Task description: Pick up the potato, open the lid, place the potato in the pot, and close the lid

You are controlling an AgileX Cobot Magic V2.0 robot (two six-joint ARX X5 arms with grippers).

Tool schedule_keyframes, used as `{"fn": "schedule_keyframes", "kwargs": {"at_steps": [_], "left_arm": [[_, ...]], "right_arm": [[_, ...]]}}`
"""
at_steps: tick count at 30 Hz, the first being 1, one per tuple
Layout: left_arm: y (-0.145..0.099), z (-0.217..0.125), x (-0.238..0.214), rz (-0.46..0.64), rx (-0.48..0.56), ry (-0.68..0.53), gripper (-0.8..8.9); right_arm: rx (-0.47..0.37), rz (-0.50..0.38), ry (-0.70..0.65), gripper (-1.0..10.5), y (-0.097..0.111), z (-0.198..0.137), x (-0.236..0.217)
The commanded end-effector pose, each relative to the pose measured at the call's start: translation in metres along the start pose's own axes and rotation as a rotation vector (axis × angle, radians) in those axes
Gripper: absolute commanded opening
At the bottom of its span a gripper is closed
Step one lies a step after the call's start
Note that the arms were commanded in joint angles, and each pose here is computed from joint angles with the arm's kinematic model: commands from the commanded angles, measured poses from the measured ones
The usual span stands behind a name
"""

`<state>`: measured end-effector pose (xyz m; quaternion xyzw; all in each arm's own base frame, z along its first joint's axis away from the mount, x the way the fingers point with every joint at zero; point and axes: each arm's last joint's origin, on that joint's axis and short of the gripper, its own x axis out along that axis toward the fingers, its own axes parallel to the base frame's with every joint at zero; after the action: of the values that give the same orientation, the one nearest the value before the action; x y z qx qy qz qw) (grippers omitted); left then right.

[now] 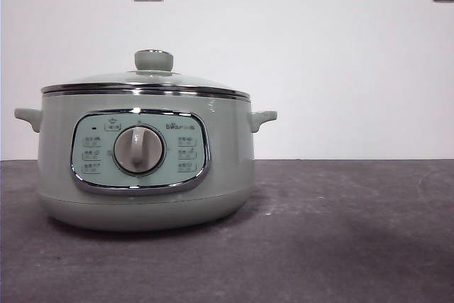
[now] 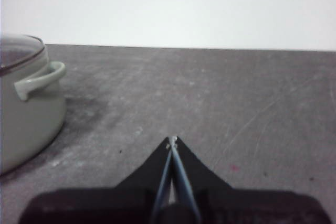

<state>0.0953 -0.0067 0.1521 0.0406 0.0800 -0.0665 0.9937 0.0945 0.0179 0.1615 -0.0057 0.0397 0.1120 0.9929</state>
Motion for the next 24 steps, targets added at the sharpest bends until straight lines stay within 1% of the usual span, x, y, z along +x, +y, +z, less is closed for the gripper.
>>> {"fn": "schedule_keyframes", "kwargs": {"at_steps": [1, 4, 5, 24], "left_arm": [[-0.0001, -0.0043, 0.0013, 0.001, -0.011, 0.009, -0.03], [-0.0001, -0.0043, 0.0013, 0.001, -0.011, 0.009, -0.03], [-0.0001, -0.0043, 0.0013, 0.002, -0.011, 0.009, -0.03], [-0.0001, -0.0043, 0.0013, 0.002, -0.011, 0.009, -0.03]], "right_arm": [[0.046, 0.011, 0.028, -0.2, 0.0003, -0.0069, 0.0012], [0.102, 0.018, 0.085, -0.2, 0.0007, -0.0122, 0.0008], [0.108, 0.016, 0.098, -0.2, 0.0006, -0.0132, 0.0007], [0.108, 0.014, 0.113, -0.2, 0.0006, -0.0139, 0.0014]]}}
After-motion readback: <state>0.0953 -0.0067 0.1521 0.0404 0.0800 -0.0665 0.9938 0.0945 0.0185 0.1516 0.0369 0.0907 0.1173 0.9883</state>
